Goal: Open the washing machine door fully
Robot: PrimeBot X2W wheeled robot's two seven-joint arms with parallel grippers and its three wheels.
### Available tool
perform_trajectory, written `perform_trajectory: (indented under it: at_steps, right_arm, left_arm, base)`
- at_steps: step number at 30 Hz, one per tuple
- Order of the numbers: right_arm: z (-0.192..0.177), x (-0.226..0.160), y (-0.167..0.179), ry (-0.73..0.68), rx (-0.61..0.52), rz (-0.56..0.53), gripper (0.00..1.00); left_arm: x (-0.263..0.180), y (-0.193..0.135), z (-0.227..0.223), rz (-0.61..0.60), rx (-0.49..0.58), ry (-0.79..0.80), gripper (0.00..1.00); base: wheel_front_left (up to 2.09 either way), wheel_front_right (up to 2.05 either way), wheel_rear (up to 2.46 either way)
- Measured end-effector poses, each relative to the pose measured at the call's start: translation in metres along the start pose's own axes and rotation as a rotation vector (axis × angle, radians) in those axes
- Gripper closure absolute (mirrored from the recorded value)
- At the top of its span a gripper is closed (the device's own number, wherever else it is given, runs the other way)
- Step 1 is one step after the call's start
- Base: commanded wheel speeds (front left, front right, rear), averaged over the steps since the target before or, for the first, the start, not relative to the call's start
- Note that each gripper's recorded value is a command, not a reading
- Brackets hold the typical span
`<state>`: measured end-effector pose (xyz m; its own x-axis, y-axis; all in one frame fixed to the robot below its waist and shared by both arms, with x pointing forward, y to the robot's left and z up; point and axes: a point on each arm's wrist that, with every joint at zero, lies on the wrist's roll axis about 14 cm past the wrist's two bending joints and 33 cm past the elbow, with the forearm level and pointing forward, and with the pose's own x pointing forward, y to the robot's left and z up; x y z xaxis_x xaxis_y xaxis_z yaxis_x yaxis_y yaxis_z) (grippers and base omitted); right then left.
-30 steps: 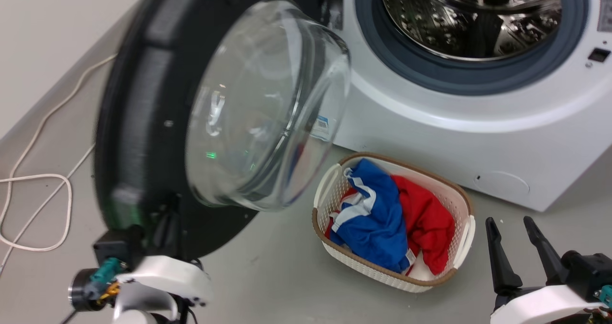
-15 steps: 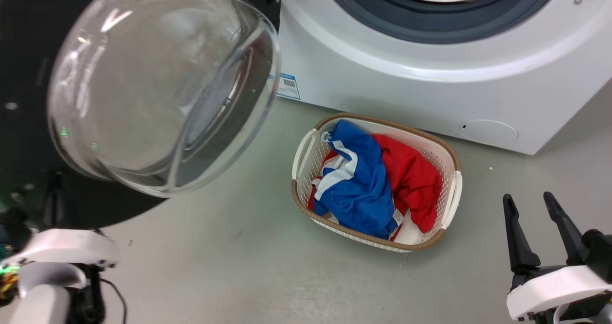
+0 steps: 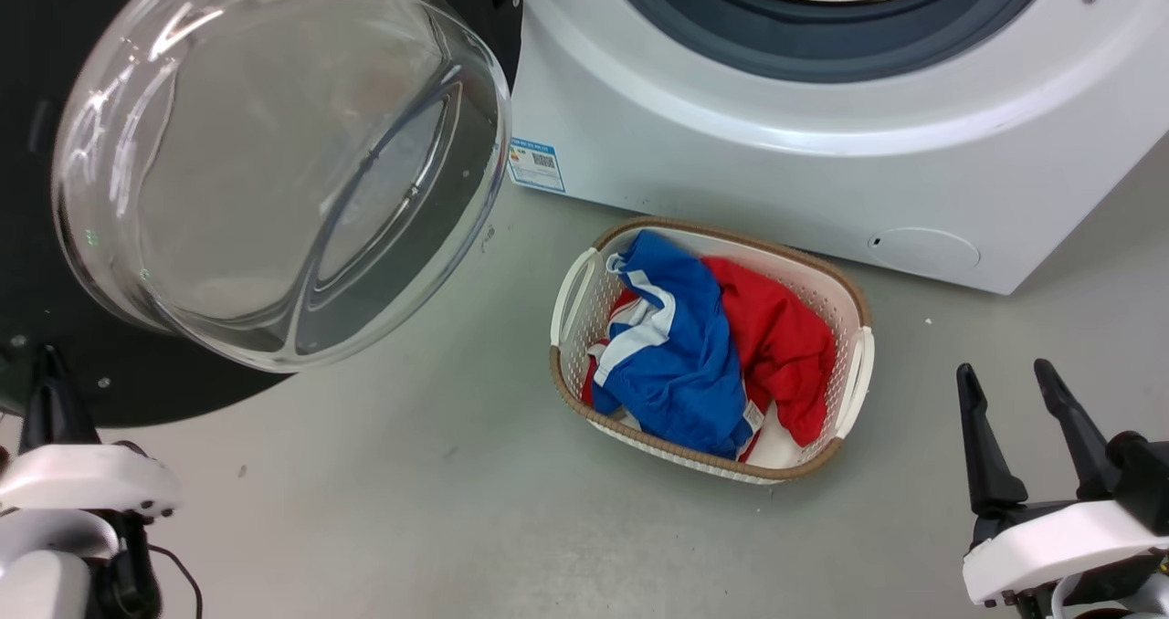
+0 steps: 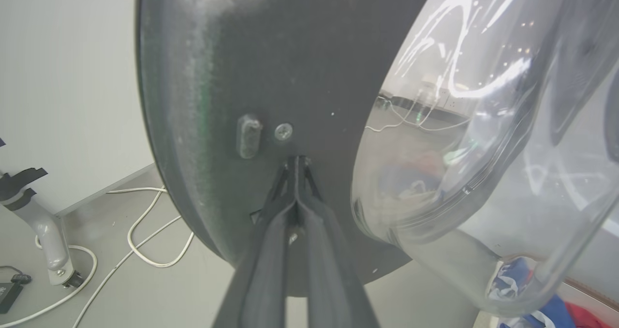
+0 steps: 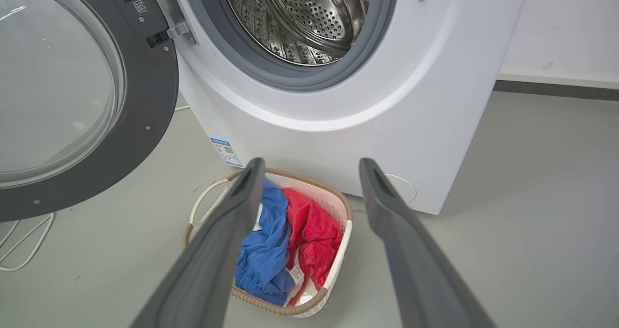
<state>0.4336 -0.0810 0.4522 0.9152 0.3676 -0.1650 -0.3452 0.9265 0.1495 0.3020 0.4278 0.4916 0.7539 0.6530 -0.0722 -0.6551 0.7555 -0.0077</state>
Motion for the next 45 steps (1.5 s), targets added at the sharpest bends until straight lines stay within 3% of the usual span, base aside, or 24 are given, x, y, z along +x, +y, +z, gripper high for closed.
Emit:
perform_trajectory:
  at_steps: [5,6,9,17,32,33,34,35,36,37,38,39,45]
  right_arm:
    - [0.008,-0.006,0.006,-0.023,0.002,0.002,0.00]
    - [0.013,-0.012,0.009,-0.038,0.000,0.002,0.00]
    - [0.018,-0.016,0.015,-0.054,-0.003,0.013,0.00]
    - [0.029,-0.033,0.023,-0.088,-0.006,0.016,0.00]
    - [0.047,-0.083,-0.006,-0.166,-0.004,-0.111,0.00]
    - [0.048,-0.086,-0.008,-0.171,-0.005,-0.120,0.00]
    - [0.049,-0.090,-0.012,-0.176,-0.004,-0.134,0.00]
    - [0.050,-0.093,-0.014,-0.183,-0.004,-0.145,0.00]
    - [0.052,-0.096,-0.017,-0.188,-0.006,-0.158,0.00]
    - [0.052,-0.099,-0.021,-0.192,-0.006,-0.170,0.00]
    - [0.053,-0.102,-0.023,-0.195,-0.007,-0.181,0.00]
    - [0.053,-0.105,-0.026,-0.197,-0.006,-0.192,0.00]
    - [0.053,-0.120,-0.040,-0.205,-0.010,-0.250,0.00]
  left_arm:
    - [-0.019,-0.022,0.002,-0.080,0.009,-0.025,1.00]
    - [-0.034,-0.045,0.010,-0.164,0.020,-0.056,1.00]
    - [-0.048,-0.068,0.021,-0.247,0.024,-0.084,1.00]
    - [-0.084,-0.107,0.051,-0.395,-0.002,-0.149,1.00]
    - [-0.139,-0.205,0.055,-0.717,-0.099,-0.146,1.00]
    - [-0.140,-0.210,0.052,-0.730,-0.099,-0.140,0.97]
    - [-0.142,-0.216,0.050,-0.749,-0.107,-0.129,0.71]
    - [-0.143,-0.221,0.047,-0.760,-0.108,-0.125,0.53]
    - [-0.143,-0.224,0.044,-0.772,-0.103,-0.120,0.29]
    - [-0.143,-0.228,0.041,-0.779,-0.100,-0.114,0.29]
    - [-0.143,-0.231,0.039,-0.786,-0.102,-0.109,0.07]
    - [-0.143,-0.233,0.036,-0.791,-0.094,-0.104,0.00]
    - [-0.137,-0.242,0.022,-0.802,-0.057,-0.082,0.00]
  base:
    - [0.00,0.00,0.00]
    - [0.00,0.00,0.00]
    - [0.00,0.00,0.00]
    - [0.00,0.00,0.00]
    - [0.00,0.00,0.00]
    - [0.00,0.00,0.00]
    - [0.00,0.00,0.00]
    - [0.00,0.00,0.00]
    - [0.00,0.00,0.00]
    - [0.00,0.00,0.00]
    - [0.00,0.00,0.00]
    - [0.00,0.00,0.00]
    - [0.00,0.00,0.00]
